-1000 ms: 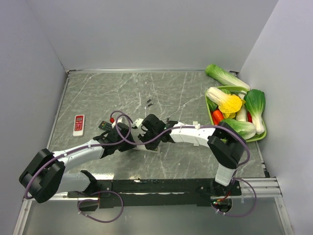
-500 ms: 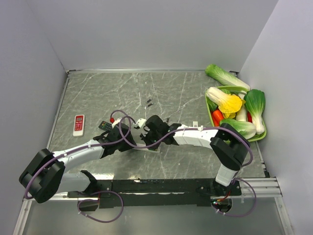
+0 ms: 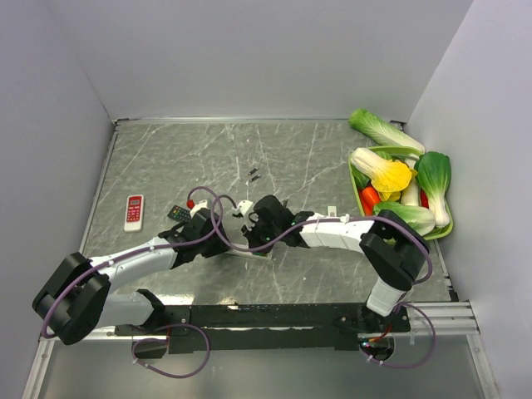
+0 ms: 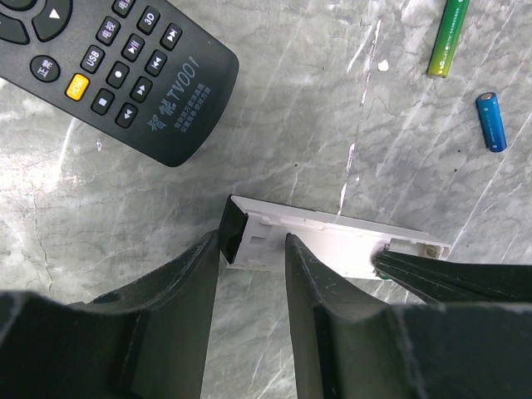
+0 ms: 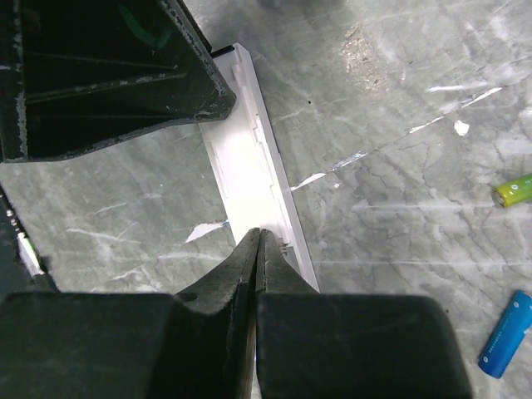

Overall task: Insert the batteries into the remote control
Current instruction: Load the battery into the remote control.

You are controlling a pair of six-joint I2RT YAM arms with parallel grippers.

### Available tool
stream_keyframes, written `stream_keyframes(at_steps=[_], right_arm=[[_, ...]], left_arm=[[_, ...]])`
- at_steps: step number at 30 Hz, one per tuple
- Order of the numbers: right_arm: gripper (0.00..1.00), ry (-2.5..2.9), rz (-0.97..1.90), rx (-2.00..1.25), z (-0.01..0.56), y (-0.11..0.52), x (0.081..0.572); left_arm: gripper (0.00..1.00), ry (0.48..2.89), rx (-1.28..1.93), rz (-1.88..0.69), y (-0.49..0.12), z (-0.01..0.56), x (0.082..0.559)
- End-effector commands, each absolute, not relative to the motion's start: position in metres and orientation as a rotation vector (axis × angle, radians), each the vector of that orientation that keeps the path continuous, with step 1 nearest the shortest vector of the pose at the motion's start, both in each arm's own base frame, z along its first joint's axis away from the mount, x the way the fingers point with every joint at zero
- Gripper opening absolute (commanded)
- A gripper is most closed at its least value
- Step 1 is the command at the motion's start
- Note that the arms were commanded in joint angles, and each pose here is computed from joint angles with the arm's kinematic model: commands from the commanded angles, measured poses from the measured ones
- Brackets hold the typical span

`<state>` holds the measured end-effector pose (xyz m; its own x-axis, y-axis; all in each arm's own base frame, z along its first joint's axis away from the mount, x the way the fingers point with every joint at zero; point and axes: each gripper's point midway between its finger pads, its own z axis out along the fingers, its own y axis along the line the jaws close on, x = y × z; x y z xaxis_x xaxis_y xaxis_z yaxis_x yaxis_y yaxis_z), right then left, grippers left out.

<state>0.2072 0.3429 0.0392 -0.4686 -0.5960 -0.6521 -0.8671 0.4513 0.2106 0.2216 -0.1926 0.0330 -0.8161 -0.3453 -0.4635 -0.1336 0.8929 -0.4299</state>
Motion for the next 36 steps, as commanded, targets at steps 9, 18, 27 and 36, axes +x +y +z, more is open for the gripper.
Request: stream_keyframes(at_steps=[9,18,27,36], right_arm=[[0.01,2.224,0.281,-1.321,-0.007,0.295,0.19],[0.06,2.164,0.1,-1.363,-0.013,0.299,0.183],[0.07,2.222,0.035,-1.319,-0.018,0.292,0.175],[0.07,2.368,0.162,-1.265,-0.023,0.286,0.167]], left_arm=[[0.42,2.579,-0.326,-0.43,-0.18,0.017,0.205],[0.42,2.567,-0.335,-0.437,-0.179,0.02,0.206],[0.42,2.56,-0.345,-0.449,-0.179,0.02,0.205],[0.42,2.553,-0.354,-0.451,-0.178,0.021,0.204]])
